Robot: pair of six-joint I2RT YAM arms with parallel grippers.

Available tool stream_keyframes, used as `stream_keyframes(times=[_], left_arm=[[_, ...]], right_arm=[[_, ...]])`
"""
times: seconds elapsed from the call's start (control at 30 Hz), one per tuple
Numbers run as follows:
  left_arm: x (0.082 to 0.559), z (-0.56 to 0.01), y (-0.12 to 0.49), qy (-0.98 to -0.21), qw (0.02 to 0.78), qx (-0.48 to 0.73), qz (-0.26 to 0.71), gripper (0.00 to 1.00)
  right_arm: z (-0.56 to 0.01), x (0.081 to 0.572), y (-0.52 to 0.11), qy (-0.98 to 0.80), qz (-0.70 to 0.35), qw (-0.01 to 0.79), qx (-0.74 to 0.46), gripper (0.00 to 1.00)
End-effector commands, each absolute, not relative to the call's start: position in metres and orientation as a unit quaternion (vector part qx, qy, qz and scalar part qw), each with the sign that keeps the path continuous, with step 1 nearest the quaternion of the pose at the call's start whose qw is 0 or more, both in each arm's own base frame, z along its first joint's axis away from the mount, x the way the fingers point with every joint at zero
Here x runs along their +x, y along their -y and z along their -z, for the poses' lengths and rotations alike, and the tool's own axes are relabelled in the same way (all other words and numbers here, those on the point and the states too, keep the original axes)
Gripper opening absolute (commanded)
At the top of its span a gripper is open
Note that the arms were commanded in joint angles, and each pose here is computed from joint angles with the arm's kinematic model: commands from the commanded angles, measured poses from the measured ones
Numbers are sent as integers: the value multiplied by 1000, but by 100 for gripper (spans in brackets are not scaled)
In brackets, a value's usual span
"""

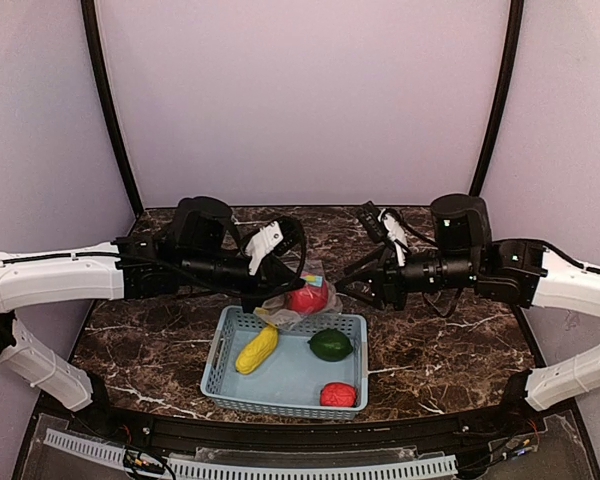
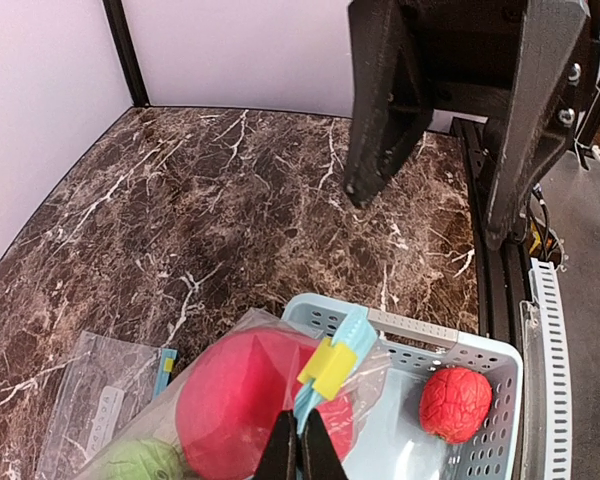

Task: Place the food in the zip-top bag and seal the zipper
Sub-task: Pass from the right arm to the left, then hold the zipper food storage bag over the bin.

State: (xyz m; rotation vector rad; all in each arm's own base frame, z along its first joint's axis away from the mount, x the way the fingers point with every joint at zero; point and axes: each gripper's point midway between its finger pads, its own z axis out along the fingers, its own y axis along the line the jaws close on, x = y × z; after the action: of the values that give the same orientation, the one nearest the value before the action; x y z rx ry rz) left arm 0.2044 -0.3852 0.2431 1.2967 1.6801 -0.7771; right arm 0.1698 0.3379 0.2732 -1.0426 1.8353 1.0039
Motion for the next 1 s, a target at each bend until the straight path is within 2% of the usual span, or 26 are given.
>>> stream_keyframes(times=[0.0,0.4,0.6,0.97], left_arm=[[200,-266,384,-659,442,501,346,1],[201,-264,383,-660,441,501,345,1],[201,-265,382,-660,441,501,345,0],[201,-263,383,-661,437,503,344,1]], right_arm=[[-284,172,-354,-712,-417,408,-391,40],[-278,180,-372,-719,-429,397,-375,28],[-275,188,-377,-727,-423,397,-366,19],[-281,188,-379,-720,-429,404,-367,13]])
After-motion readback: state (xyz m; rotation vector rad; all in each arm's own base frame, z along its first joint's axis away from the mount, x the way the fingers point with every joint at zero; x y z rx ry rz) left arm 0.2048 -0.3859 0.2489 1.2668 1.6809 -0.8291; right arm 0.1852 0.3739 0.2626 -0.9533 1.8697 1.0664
